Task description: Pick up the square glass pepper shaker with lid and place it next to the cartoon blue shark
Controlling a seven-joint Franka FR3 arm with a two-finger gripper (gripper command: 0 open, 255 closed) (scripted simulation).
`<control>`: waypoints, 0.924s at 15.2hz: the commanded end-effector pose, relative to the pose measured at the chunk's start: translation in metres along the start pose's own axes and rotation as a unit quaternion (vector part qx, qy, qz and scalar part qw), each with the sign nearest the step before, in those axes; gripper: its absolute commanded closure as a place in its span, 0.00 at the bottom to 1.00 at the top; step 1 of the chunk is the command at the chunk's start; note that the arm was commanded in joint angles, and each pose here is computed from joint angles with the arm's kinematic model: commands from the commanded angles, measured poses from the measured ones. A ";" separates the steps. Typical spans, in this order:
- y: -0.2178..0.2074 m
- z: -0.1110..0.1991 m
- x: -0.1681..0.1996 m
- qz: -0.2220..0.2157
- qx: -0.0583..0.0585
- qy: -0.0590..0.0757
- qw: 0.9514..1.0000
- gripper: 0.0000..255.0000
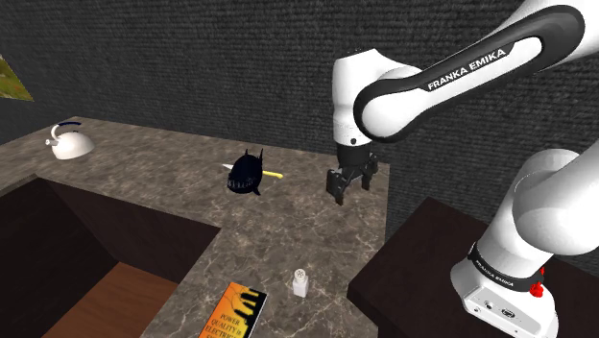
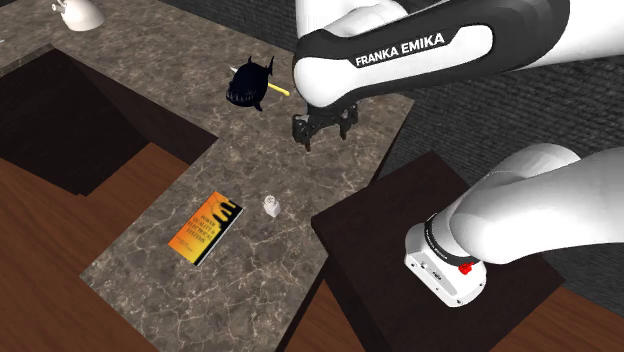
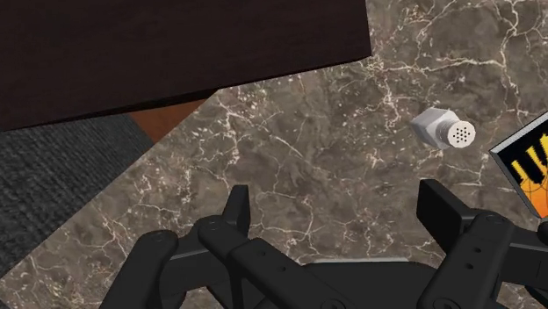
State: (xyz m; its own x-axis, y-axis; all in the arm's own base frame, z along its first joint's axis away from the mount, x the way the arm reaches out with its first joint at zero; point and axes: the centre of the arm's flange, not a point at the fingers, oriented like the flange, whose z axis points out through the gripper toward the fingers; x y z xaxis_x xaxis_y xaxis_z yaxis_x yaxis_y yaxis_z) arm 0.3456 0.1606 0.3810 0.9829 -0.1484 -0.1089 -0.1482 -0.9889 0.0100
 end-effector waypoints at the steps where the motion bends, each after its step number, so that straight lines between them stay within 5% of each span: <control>1: -0.020 0.019 0.002 0.003 0.001 -0.001 1.000 0.00; 14: -0.137 0.140 0.030 0.017 0.006 -0.013 1.000 0.00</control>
State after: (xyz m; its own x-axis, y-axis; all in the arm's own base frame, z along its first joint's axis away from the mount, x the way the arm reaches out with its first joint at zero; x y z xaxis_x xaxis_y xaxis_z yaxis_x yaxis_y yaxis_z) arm 0.3810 0.2809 0.2485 0.9747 -0.1795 -0.1330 -0.1807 -0.9835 0.0034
